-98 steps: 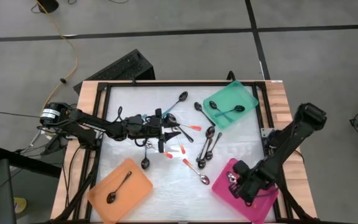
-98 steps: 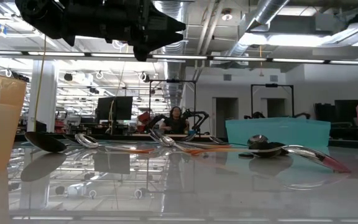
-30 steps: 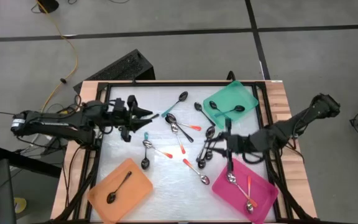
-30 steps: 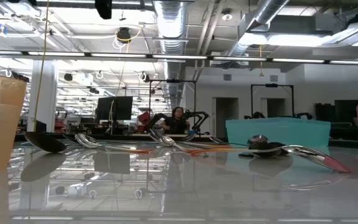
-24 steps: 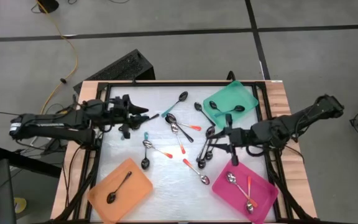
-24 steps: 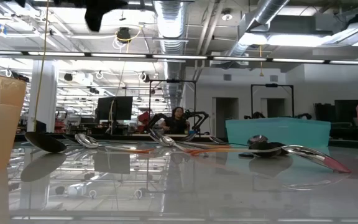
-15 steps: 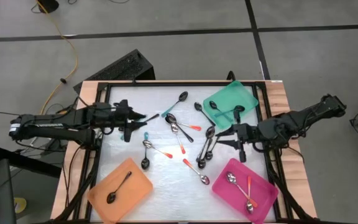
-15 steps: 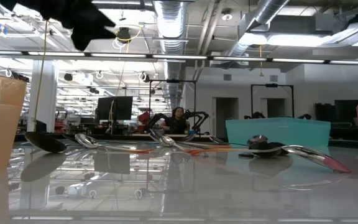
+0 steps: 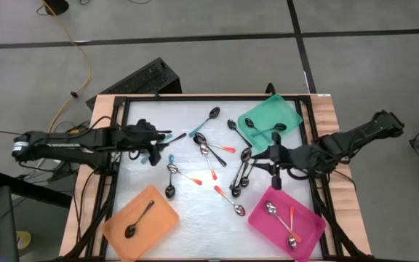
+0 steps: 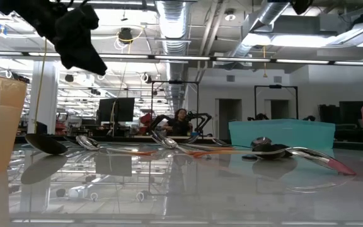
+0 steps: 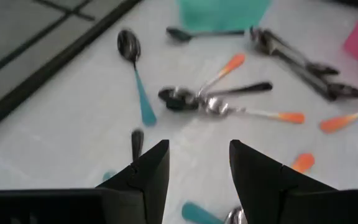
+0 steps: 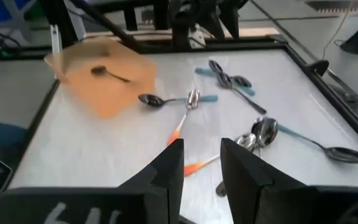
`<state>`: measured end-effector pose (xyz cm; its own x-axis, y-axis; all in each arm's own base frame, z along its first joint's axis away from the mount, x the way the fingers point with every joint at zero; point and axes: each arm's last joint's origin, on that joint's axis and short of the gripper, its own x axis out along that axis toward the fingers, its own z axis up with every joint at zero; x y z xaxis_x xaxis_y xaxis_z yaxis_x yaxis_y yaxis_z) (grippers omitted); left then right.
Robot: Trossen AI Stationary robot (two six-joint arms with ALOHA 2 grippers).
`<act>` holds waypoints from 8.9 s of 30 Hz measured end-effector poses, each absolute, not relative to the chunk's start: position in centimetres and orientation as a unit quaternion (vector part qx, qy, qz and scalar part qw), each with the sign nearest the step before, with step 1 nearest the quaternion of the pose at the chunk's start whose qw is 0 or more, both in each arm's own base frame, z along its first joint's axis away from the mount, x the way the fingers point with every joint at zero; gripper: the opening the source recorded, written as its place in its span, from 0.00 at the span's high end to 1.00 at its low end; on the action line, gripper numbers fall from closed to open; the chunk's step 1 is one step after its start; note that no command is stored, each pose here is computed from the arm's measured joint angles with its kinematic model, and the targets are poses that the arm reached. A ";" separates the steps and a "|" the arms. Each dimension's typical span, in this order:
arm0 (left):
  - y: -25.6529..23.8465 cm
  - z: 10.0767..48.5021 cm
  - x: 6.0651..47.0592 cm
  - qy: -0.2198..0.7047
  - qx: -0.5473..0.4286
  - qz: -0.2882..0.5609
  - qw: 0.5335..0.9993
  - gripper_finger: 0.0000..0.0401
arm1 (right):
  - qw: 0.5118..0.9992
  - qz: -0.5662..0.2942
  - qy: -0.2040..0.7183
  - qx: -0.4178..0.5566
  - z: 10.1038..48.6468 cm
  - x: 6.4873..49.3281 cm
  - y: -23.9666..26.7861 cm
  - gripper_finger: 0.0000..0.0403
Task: Sort silverware by color (type)
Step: Put the black spoon into the orange bin
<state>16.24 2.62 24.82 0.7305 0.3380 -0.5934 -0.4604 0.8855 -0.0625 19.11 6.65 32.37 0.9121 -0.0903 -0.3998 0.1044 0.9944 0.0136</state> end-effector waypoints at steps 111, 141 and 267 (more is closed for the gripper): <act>6.3 10.6 17.9 0.418 -0.063 0.323 0.847 0.62 | 0.975 -0.052 0.213 0.045 31.0 21.1 8.4 0.71; 6.6 14.0 19.2 0.316 -0.123 0.316 0.886 1.00 | 0.976 -0.051 0.203 0.052 31.1 21.2 8.5 0.71; -20.9 21.0 15.0 0.524 -0.465 0.249 0.669 0.86 | 0.971 -0.055 0.231 0.023 30.6 21.0 8.3 0.71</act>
<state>15.02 -20.90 20.96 0.3268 -0.1550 -0.9323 -0.8199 0.4442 -0.3613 20.96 8.28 30.62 0.8875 -0.0970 -0.4505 0.1182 0.9928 0.0191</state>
